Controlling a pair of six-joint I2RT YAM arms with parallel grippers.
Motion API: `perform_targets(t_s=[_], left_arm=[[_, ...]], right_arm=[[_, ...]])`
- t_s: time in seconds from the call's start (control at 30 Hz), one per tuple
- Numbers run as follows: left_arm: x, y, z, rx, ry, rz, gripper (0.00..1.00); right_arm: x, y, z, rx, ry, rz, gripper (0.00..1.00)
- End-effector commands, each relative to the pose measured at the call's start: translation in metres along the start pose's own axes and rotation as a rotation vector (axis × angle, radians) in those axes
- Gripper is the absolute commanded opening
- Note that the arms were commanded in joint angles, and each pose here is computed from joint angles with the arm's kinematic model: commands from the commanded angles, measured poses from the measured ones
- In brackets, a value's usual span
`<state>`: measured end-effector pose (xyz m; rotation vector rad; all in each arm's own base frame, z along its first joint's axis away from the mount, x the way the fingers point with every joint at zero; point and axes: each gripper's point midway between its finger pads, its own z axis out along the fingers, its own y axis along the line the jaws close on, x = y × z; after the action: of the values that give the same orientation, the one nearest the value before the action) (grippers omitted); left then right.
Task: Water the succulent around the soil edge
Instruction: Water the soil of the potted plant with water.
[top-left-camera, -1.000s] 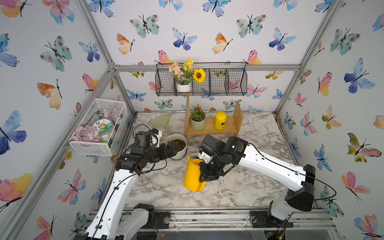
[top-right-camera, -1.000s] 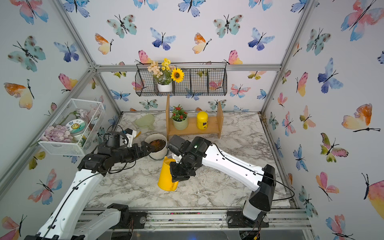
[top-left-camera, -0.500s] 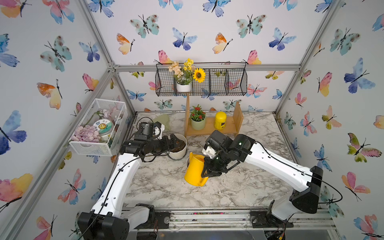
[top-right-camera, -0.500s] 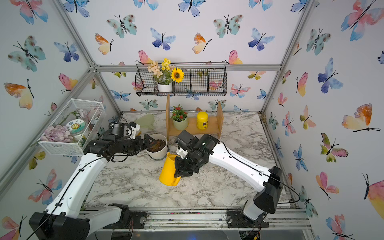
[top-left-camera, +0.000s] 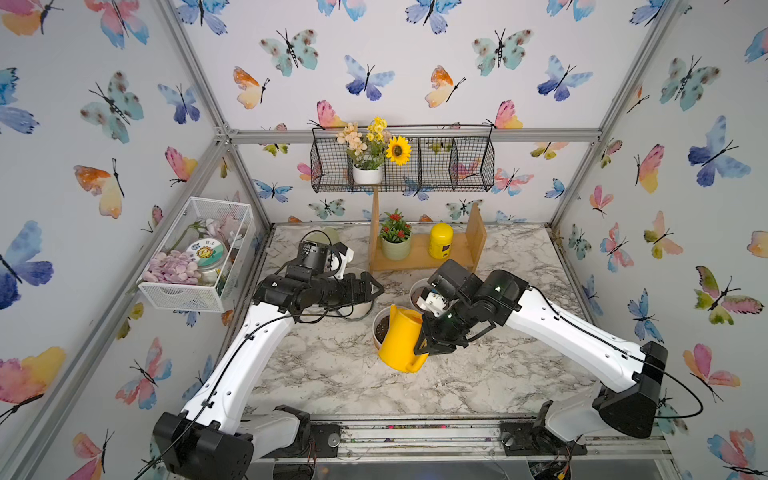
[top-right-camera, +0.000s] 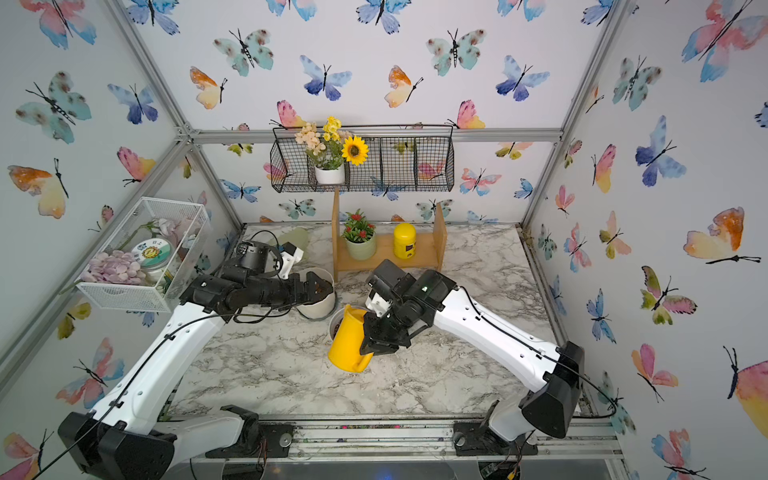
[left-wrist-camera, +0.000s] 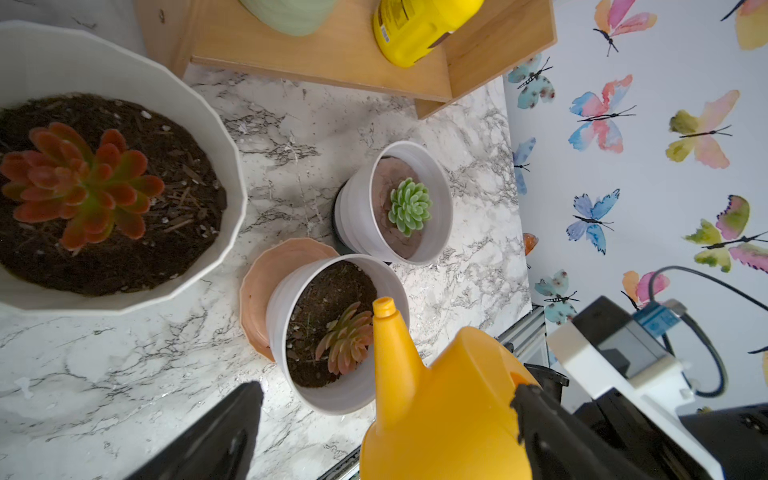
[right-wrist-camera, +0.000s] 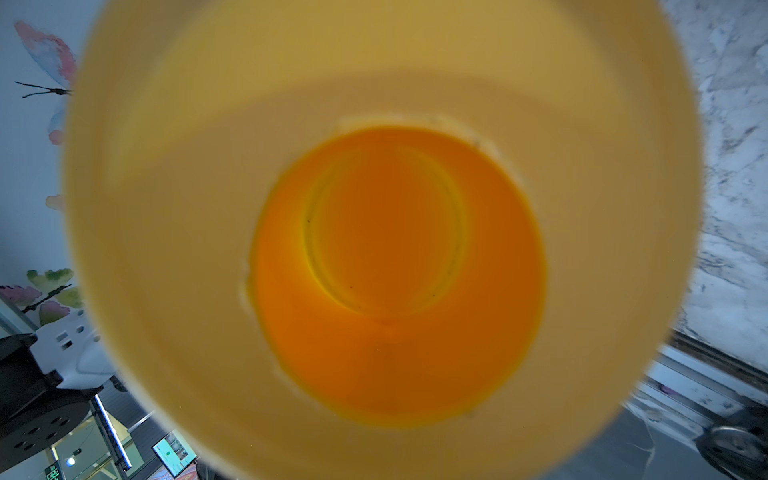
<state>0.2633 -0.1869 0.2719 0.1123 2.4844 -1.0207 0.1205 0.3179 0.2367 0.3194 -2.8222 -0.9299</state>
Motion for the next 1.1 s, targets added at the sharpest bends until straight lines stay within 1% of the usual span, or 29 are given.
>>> perform_targets(t_s=[0.0, 0.2, 0.5, 0.8, 1.07], left_arm=[[0.010, -0.017, -0.021, 0.044, -0.030, 0.030, 0.99], [0.041, -0.037, -0.033, 0.103, 0.021, 0.067, 0.99], [0.068, -0.045, -0.027, 0.105, 0.089, 0.077, 0.99], [0.084, -0.046, -0.021, 0.094, 0.127, 0.080, 0.99], [0.089, -0.040, -0.017, 0.074, 0.129, 0.060, 0.99]], right_arm=[[0.005, 0.004, -0.005, -0.044, 0.008, -0.033, 0.01], [0.005, 0.002, -0.006, -0.049, 0.009, -0.032, 0.01], [0.005, -0.002, -0.008, -0.066, 0.025, -0.024, 0.01], [0.015, -0.006, -0.019, -0.077, 0.031, -0.013, 0.01], [0.031, -0.015, -0.025, -0.083, 0.040, 0.008, 0.01]])
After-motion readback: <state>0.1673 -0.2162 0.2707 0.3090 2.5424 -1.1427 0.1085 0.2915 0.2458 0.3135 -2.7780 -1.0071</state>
